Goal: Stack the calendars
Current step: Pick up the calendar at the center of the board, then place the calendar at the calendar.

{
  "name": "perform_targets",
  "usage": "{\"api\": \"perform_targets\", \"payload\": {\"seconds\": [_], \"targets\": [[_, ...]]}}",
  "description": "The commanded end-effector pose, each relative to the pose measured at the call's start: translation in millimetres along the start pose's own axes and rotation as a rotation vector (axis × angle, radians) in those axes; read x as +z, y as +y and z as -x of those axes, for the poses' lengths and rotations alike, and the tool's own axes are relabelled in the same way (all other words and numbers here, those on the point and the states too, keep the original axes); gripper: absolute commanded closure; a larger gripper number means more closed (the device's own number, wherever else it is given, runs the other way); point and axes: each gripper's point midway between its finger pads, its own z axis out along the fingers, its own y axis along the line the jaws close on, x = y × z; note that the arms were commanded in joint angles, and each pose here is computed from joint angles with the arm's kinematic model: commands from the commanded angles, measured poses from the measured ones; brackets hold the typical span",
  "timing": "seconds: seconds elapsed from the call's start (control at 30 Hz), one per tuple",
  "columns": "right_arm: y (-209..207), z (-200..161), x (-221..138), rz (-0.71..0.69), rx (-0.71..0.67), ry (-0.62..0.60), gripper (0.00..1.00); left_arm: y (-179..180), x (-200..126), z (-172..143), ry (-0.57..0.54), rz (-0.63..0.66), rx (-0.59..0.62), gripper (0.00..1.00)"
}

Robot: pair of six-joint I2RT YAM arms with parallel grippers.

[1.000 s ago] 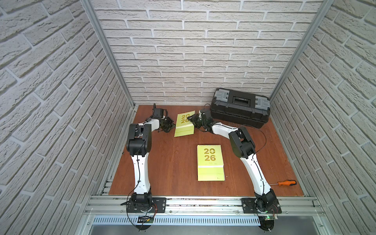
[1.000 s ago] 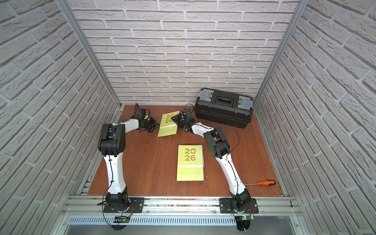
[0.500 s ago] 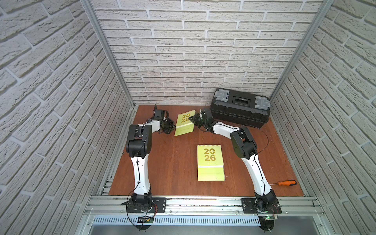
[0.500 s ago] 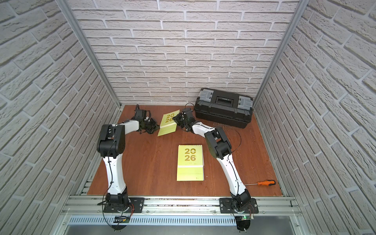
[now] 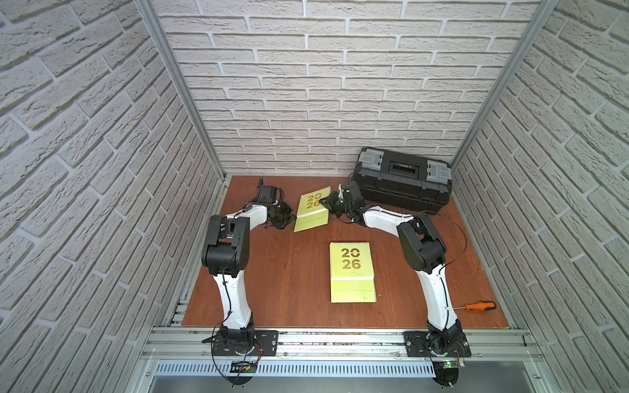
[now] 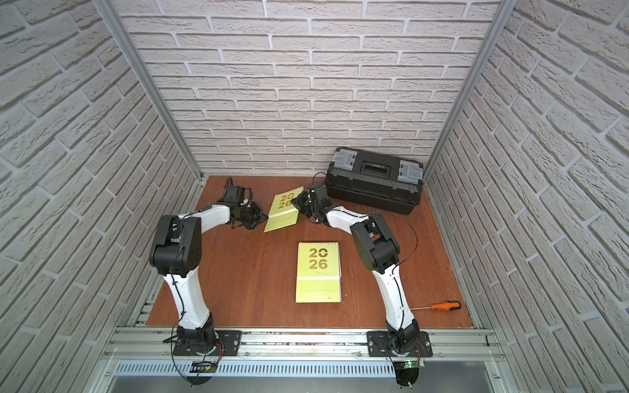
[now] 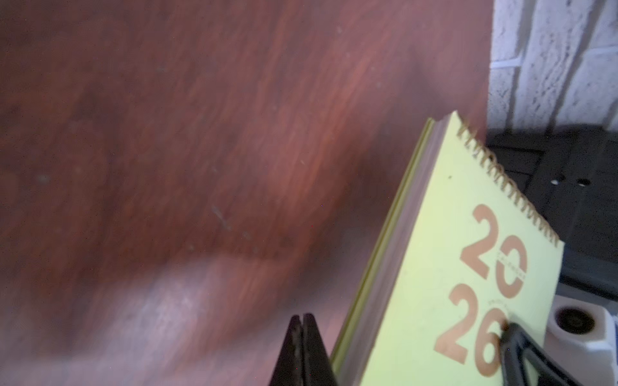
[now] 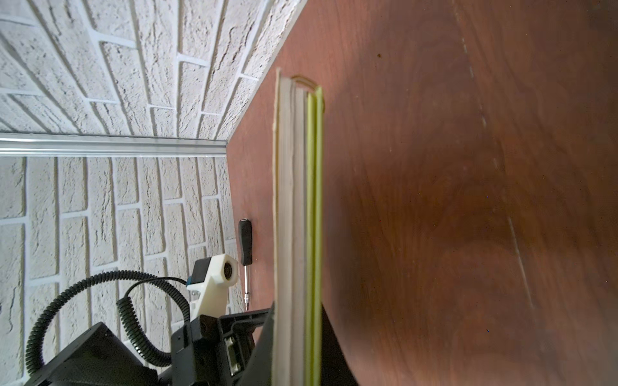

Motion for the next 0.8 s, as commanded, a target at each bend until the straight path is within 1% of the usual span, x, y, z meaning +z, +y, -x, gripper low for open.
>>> {"api": "perform_targets", "payload": {"seconds": [0.0, 0.07, 0.1, 0.33, 0.63, 0.77], "targets": [[65.4, 5.4, -45.5, 0.148, -0.104, -0.051, 0.97, -22.7, -16.8, -9.2, -0.036, -0.035, 0.049, 0.94], [62.6, 1.6, -59.9, 0.137, -0.117, -0.056, 0.97, -31.7, -20.8, -18.8, -0.041, -0.043, 0.077, 0.94], [69.2, 0.1, -73.4, 0.147, -0.130, -0.064, 0.97, -36.1, -22.9, -24.4, -0.041, -0.046, 0.090, 0.94], [63.5, -15.6, -118.5, 0.136, -0.148, -0.068, 0.97, -54.5, -41.6, -56.4, -0.075, -0.065, 0.156, 0.94], [57.9, -33.2, -163.2, 0.134, -0.181, -0.060, 0.97, -62.2, -58.5, -97.2, -0.103, -0.066, 0.221, 0.94], [42.5, -45.1, -183.2, 0.115, -0.184, -0.053, 0.97, -63.0, -67.8, -111.0, -0.126, -0.066, 0.243, 0.94]]}}
